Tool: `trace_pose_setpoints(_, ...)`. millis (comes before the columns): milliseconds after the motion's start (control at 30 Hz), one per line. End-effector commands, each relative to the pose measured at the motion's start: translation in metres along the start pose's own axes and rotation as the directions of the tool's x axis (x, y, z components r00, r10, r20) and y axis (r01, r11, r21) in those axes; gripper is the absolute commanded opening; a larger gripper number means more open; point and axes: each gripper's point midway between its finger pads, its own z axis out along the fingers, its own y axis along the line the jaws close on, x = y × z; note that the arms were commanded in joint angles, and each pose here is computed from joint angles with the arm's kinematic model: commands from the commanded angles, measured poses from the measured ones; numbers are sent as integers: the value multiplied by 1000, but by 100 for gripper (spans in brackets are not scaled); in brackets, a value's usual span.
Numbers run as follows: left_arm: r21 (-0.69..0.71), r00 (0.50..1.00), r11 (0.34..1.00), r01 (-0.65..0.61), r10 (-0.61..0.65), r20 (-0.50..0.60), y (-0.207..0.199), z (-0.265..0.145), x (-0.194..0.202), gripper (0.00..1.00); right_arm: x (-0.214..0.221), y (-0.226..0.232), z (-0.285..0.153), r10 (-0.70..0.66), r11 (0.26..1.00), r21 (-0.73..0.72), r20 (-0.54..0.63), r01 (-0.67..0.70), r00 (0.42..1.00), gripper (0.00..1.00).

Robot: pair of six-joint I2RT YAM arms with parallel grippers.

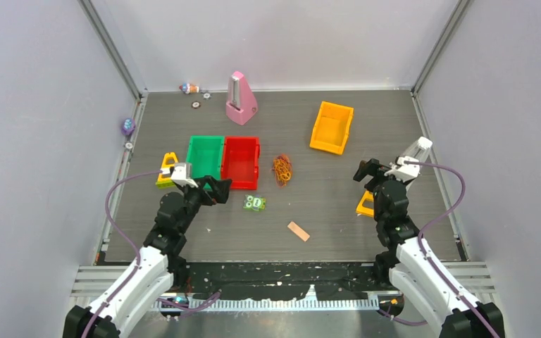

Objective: Untangle the cables
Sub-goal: Untie the cable.

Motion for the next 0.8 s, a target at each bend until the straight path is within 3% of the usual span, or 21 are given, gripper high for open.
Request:
trace_pose_setpoints(0,72,999,997,-19,17,32,-13,1,-6,99,-2,-2,2,93,995,30,14,-93,996,94)
trace_pose_setpoints(200,145,997,988,-61,66,-28,-24,4,4,99,9,21,1,76,992,-103,-28,-78,997,94)
trace_pose_setpoints(300,252,995,966,-52,71,-67,-44,5,10,99,10,43,4,29,977,-210,-60,-41,998,94)
trace_pose_setpoints(433,245,998,969,-13,28,-61,-45,10,10,99,28,95,-1,-62,906,-424,-141,-4,988,95)
trace_pose_setpoints(533,208,998,978,19,-7,-60,-42,14,7,99,43,124,-5,-159,864,-500,-163,57,974,94)
trace_pose_setpoints(767,355,990,934,-46,90,-111,-67,11,21,99,58,169,-23,-207,774,-631,-171,54,963,99)
